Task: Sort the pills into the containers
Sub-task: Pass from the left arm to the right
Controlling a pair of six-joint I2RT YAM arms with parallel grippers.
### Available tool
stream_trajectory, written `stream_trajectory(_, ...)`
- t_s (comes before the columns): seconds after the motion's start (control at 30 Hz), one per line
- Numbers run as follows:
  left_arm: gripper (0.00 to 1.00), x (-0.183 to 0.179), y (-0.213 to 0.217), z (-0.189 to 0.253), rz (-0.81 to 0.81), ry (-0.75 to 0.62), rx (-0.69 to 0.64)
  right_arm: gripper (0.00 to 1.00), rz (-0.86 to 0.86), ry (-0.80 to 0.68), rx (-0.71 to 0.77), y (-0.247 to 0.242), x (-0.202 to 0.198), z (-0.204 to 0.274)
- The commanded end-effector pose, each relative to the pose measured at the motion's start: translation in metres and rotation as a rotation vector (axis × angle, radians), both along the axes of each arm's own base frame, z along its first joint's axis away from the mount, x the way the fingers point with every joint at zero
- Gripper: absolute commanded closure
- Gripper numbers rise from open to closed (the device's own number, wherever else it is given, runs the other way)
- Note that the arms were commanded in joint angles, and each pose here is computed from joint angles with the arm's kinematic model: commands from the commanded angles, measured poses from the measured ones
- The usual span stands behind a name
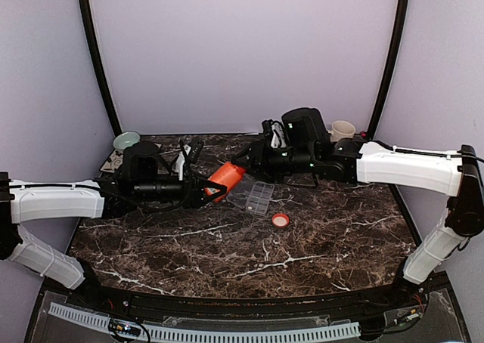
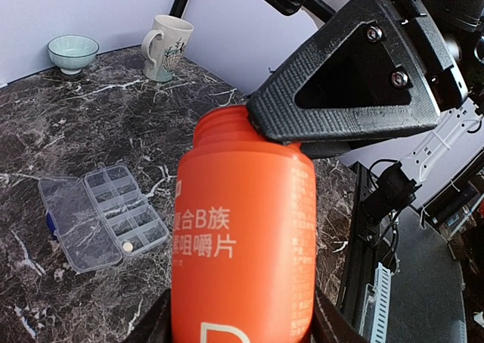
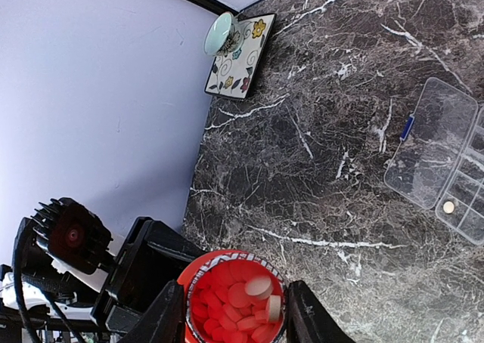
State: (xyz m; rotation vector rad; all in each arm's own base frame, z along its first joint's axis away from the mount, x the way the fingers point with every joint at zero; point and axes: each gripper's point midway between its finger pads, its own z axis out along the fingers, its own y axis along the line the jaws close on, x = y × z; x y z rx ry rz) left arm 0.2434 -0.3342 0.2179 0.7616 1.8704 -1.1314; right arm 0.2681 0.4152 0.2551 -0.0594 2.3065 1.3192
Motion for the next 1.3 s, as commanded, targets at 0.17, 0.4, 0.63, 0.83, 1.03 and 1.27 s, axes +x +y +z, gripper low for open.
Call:
stream_trajectory(0.17, 0.75, 0.002, -0.009, 0.022, -0.020, -0.041, -0.039, 1.00, 0.038, -0.076, -0.014, 0.006, -0.002, 0.014)
stream_trajectory(0.4, 0.65, 0.004, -0.009, 0.021, -0.015, -0.045, -0.034, 1.00, 0.036, -0.094, -0.043, 0.004, 0.000, 0.015)
stream_trajectory(0.63, 0.56, 0.004, -0.009, 0.017, -0.016, -0.042, -0.029, 1.00, 0.035, -0.109, -0.067, 0.002, 0.001, 0.015)
stream_trajectory(0.83, 0.52, 0.004, -0.010, 0.017, -0.017, -0.041, -0.030, 1.00, 0.039, -0.120, -0.078, 0.001, 0.001, 0.016)
stream_trajectory(1.03, 0.47, 0.004, -0.010, 0.018, -0.015, -0.044, -0.033, 1.00, 0.043, -0.132, -0.094, 0.000, 0.002, 0.017)
stream_trajectory(1.27, 0.44, 0.006, -0.009, 0.019, -0.005, -0.047, -0.031, 1.00, 0.043, -0.141, -0.117, -0.003, 0.002, 0.015)
